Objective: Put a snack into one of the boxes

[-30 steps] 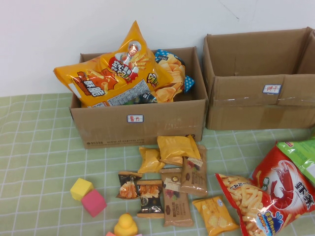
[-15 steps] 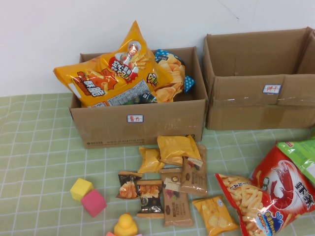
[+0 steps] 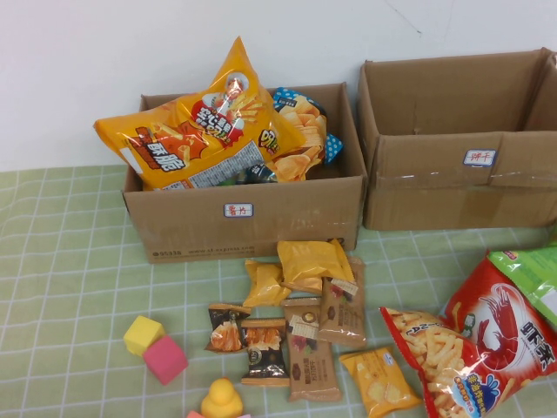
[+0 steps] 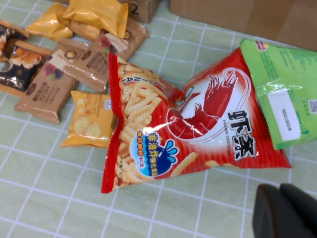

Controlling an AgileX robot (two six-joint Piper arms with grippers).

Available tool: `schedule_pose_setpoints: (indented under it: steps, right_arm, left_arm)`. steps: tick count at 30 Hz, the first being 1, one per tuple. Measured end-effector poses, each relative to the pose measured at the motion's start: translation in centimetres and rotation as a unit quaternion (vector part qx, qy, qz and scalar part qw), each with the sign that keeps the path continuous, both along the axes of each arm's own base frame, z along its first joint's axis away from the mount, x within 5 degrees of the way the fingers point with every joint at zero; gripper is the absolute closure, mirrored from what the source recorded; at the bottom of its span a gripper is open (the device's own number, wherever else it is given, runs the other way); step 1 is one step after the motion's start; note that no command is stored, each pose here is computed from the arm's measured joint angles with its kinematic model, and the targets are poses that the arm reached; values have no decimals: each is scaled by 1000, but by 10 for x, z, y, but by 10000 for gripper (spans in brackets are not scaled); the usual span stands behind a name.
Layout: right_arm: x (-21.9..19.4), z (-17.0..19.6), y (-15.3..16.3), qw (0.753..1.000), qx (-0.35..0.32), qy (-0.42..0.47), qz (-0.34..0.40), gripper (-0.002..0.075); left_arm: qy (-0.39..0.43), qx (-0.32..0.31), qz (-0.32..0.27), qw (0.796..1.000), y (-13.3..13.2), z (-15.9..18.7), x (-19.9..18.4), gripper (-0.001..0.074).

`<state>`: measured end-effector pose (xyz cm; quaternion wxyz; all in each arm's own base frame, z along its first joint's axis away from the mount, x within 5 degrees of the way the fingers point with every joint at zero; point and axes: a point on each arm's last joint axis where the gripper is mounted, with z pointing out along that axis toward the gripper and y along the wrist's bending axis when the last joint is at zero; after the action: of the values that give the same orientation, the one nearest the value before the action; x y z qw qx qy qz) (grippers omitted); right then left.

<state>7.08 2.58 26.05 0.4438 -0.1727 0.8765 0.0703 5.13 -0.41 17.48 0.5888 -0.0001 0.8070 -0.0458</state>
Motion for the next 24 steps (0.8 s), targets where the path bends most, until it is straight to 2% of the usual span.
schedule_pose_setpoints:
  steps: [7,17,24]
  right_arm:
    - [-7,4,-6,999,11,-29,-33,728]
    - [-31,13,-19,983,31,-119,-134,728]
    - [-31,10,-22,979,28,-125,-158,728]
  left_arm:
    - [0,0,0,1000,0,0,0,737]
    - [0,0,0,1000,0,0,0,737]
    - [0,0,0,1000,0,0,0,737]
